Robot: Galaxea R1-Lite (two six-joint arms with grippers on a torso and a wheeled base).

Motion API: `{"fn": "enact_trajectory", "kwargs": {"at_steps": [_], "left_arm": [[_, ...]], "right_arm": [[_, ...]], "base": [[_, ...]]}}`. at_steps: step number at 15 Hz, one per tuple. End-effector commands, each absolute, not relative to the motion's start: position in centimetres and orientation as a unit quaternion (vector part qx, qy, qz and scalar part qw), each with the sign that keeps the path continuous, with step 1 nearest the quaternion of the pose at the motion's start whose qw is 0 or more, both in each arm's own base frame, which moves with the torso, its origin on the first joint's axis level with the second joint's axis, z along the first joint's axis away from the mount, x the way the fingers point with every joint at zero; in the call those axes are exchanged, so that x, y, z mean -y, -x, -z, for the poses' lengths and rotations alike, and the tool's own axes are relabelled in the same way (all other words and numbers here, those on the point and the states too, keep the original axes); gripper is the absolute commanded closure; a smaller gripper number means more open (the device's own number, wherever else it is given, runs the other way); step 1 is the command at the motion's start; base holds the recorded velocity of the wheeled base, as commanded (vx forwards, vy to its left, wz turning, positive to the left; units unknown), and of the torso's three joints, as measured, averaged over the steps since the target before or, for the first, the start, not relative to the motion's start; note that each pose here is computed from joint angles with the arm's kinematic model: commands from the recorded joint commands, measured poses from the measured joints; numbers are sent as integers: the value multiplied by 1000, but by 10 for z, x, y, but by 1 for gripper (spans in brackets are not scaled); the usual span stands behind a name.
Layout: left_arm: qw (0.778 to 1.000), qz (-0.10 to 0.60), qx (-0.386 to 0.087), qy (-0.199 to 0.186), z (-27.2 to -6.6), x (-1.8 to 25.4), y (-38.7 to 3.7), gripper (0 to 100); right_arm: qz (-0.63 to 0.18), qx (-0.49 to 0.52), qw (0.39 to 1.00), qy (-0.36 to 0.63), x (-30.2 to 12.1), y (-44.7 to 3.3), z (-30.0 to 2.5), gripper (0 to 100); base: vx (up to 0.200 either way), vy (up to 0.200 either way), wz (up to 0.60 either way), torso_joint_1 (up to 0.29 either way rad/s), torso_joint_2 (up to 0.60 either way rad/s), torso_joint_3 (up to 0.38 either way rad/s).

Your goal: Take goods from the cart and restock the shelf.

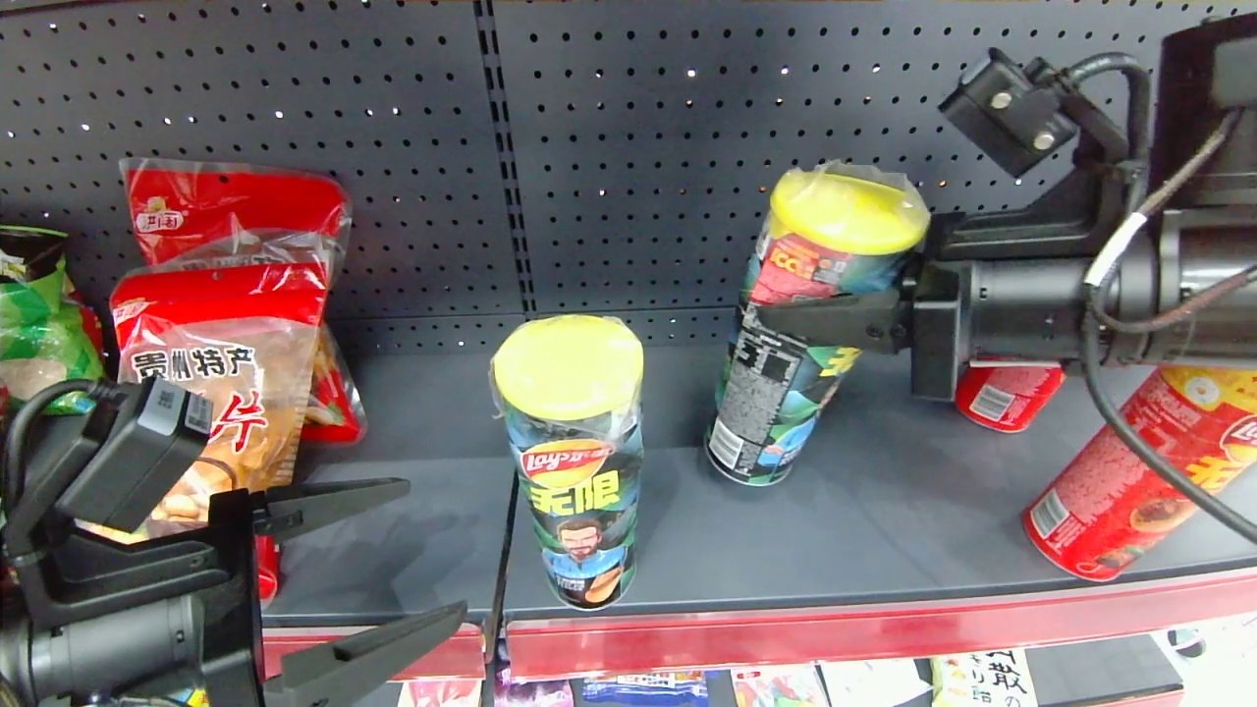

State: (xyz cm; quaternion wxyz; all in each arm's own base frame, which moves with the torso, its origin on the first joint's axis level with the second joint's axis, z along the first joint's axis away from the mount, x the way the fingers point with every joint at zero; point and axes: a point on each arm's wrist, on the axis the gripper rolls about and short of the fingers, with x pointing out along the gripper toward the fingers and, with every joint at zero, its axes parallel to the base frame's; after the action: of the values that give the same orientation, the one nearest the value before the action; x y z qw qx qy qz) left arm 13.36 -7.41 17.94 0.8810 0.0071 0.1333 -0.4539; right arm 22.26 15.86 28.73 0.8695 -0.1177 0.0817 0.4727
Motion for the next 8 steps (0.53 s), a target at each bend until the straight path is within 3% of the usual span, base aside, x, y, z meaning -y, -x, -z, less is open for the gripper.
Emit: {"fn": "enact_trajectory", "kwargs": {"at_steps": [1,8], "left_arm": [[882,452,-132,-7,-180,73,-134,0],[887,443,-132,-5,-179,70,-134,0]], "right_arm": [[-481,-97,863,121,-177,-241,-277,100],[-486,-98,860,121,-202,-274,-272,100]], "base": [[0,0,0,0,0,0],[0,0,0,0,0,0]]}}
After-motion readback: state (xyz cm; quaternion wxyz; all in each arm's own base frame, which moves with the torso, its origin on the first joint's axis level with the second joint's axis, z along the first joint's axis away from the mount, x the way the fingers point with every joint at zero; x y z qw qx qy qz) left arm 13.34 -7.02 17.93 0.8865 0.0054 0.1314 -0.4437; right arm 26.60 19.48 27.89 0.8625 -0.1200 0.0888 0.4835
